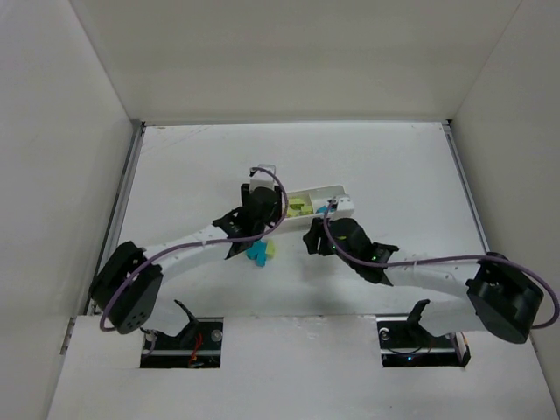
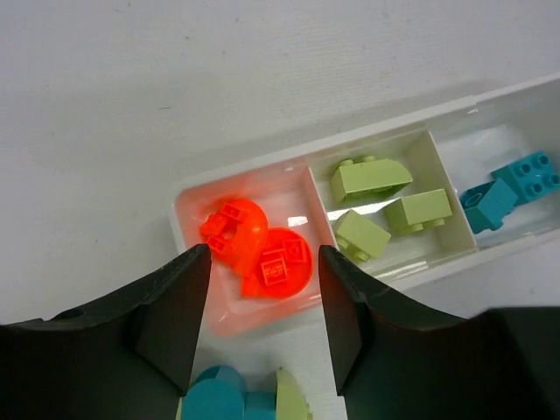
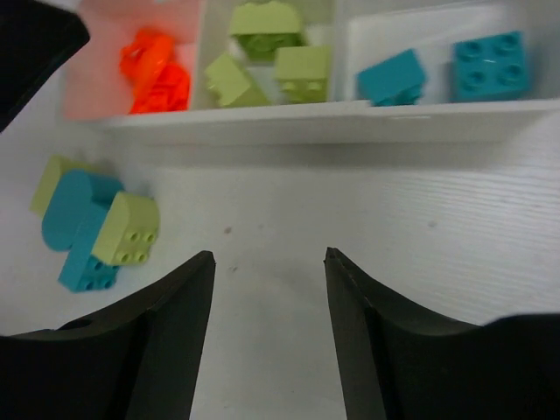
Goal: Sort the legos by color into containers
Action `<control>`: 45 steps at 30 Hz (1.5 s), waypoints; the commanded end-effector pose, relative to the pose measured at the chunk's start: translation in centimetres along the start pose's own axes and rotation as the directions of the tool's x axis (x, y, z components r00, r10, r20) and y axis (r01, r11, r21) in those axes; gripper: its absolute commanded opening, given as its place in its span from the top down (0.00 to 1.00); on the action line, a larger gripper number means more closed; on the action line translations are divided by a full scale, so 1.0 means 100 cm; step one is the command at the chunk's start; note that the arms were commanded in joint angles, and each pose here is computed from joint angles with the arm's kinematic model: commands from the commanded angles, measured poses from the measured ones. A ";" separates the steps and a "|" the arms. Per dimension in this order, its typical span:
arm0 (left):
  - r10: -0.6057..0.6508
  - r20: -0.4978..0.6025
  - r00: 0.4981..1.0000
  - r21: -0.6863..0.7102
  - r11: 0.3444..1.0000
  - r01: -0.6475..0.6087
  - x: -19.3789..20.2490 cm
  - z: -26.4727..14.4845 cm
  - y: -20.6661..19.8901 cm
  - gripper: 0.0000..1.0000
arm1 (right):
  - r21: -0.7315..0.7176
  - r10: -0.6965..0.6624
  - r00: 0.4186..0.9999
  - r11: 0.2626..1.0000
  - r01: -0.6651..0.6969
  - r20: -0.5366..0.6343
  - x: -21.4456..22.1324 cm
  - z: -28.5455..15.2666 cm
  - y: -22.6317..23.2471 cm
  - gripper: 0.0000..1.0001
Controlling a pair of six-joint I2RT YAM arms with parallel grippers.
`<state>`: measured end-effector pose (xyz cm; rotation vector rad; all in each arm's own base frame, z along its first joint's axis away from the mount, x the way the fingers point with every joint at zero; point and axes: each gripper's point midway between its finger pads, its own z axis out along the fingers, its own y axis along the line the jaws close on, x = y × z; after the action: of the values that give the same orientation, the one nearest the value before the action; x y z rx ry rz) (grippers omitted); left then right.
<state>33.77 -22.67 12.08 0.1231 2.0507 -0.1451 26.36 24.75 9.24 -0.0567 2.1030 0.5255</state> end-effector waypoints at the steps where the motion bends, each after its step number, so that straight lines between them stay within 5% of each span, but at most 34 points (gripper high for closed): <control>1: -0.132 0.107 0.985 0.002 0.991 0.132 -0.033 -0.029 0.015 0.50 | -0.178 -0.056 0.998 0.982 0.062 0.040 -0.014 0.000 0.061 0.35; 6: -0.269 0.088 0.959 -0.035 0.961 0.273 -0.018 -0.053 0.052 0.47 | -0.294 -0.070 0.997 0.954 0.061 -0.022 0.006 0.008 0.104 0.23; 12: -0.372 -0.009 0.928 -0.125 0.922 0.368 0.034 -0.063 0.088 0.47 | -0.272 -0.012 0.995 0.962 -0.015 -0.099 0.025 0.033 0.119 0.17; 21: -0.476 -0.092 0.874 -0.145 0.875 0.461 0.079 -0.059 0.101 0.45 | -0.292 -0.119 0.977 0.954 0.063 -0.178 0.060 0.027 0.146 0.04; 24: -0.484 -0.090 0.870 -0.133 0.872 0.472 0.080 -0.056 0.100 0.45 | -0.248 -0.154 0.967 0.963 0.102 -0.200 0.068 0.024 0.149 0.14; 30: -0.491 -0.079 0.868 -0.103 0.870 0.483 0.074 -0.054 0.095 0.46 | -0.120 -0.176 0.958 0.981 0.151 -0.229 0.077 0.025 0.136 0.48; 37: -0.510 -0.053 0.859 -0.108 0.858 0.503 0.073 -0.058 0.104 0.45 | -0.136 -0.174 0.955 0.980 0.144 -0.241 0.083 0.035 0.156 0.29; 45: -0.532 -0.071 0.844 -0.099 0.845 0.525 0.078 -0.065 0.107 0.43 | -0.063 -0.137 0.961 0.990 0.126 -0.240 0.088 0.051 0.145 0.48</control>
<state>26.43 -10.91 7.67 -0.4868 2.1352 -0.3819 20.89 40.81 3.70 -0.3685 2.3375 0.5181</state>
